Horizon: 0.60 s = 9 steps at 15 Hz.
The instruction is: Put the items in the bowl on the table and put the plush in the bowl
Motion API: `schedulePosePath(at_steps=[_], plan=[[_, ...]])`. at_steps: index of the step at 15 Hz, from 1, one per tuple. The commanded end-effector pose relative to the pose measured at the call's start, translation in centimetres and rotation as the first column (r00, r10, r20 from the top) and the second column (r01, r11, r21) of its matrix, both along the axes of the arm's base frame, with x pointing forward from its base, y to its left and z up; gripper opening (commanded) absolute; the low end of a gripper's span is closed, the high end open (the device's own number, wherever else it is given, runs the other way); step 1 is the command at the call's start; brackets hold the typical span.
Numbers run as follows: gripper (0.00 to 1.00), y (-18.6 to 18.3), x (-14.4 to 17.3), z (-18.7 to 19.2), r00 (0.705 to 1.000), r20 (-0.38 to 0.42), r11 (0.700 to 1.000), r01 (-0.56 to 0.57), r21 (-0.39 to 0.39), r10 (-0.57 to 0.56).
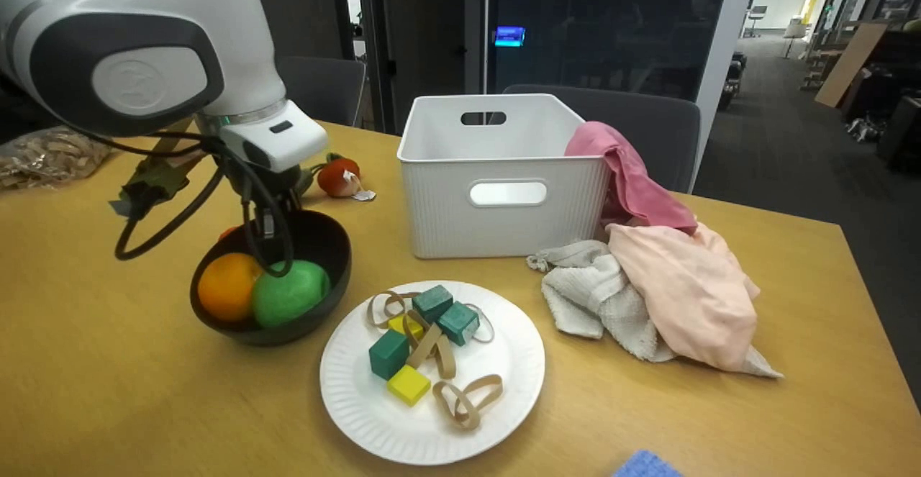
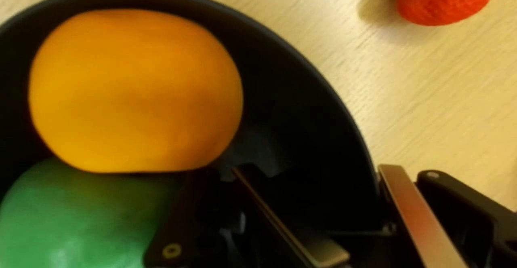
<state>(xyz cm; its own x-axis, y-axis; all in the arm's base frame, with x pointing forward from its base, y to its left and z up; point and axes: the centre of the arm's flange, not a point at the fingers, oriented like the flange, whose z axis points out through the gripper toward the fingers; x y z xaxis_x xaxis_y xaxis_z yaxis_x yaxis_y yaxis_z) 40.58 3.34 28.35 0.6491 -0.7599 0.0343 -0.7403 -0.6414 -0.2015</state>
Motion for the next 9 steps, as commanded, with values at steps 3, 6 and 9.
schedulePosePath(at_steps=[3, 6, 9], plan=[[0.05, 3.5, -4.5, -0.8, 0.989, 0.111, 0.996, -0.094, -0.005, 0.094], [0.06, 6.0, -3.8, 0.2, 0.969, 0.158, 0.981, -0.183, -0.057, 0.190], [0.30, 7.9, -3.7, 0.8, 0.945, 0.177, 0.960, -0.263, -0.097, 0.276]])
